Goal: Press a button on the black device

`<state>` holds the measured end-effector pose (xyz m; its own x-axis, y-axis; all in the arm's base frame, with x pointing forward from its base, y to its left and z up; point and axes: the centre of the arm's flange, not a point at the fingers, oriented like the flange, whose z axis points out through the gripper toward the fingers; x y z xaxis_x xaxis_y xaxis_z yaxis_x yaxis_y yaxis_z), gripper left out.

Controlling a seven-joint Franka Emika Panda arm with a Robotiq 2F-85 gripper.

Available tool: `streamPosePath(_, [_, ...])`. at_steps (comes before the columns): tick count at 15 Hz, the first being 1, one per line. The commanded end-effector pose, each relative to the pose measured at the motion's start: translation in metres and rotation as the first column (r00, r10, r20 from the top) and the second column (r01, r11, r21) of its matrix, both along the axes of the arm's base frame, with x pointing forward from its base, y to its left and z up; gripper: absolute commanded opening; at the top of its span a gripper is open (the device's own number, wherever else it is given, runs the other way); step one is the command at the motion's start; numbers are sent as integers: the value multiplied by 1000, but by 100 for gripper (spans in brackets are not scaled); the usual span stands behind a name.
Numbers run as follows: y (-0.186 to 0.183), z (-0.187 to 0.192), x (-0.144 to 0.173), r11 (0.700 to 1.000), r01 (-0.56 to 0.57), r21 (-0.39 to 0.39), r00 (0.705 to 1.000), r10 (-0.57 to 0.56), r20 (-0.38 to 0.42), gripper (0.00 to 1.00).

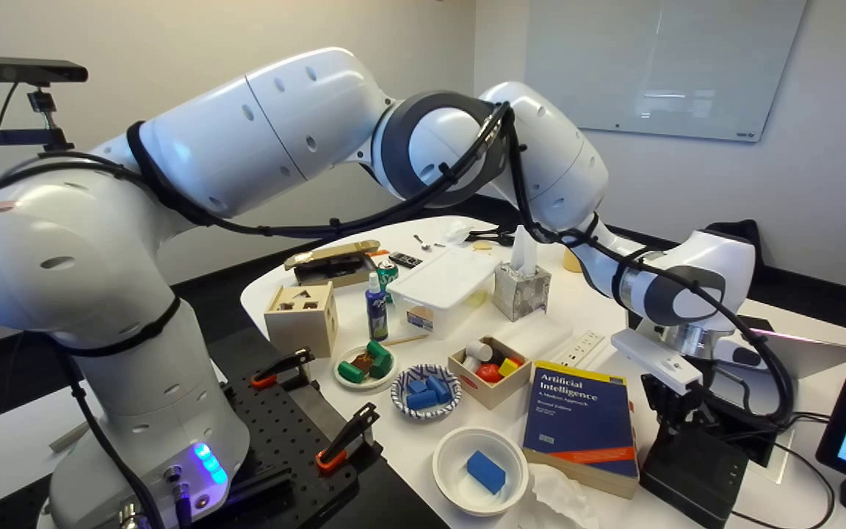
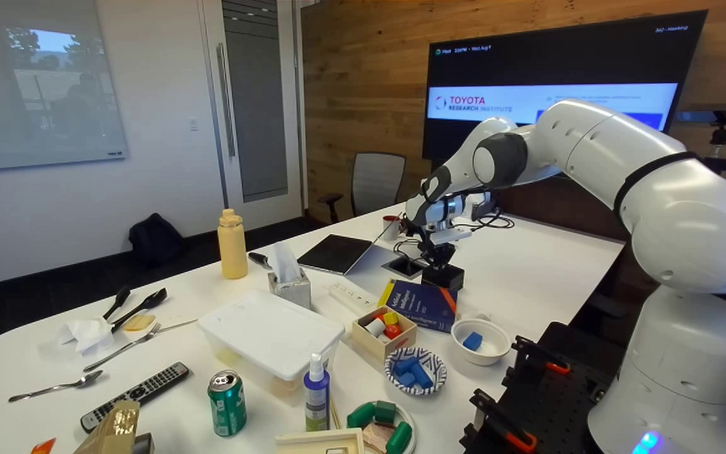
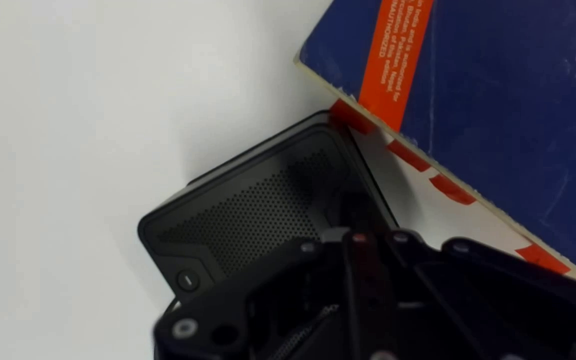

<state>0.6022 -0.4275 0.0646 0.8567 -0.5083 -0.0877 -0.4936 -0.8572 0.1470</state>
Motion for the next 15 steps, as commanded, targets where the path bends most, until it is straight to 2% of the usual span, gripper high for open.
streamPosePath(1, [11, 34, -15, 999, 38, 9, 999, -38, -5, 0])
streamPosePath(2, [12, 55, -14, 999, 39, -26, 999, -38, 25, 0])
streamPosePath(5, [7, 118, -3, 993, 104, -52, 988, -98, 119, 0])
streamPosePath(9, [16, 215, 4, 982, 184, -40, 959, -170, 226, 0])
streamPosePath(12, [45, 274, 0, 987, 157, -25, 955, -145, 259, 0])
streamPosePath(13, [58, 289, -3, 989, 147, -20, 956, -137, 259, 26])
streamPosePath(14, [73, 303, -6, 992, 123, -12, 959, -115, 260, 27])
streamPosePath(15, [89, 313, -9, 995, 95, -2, 962, -91, 259, 34])
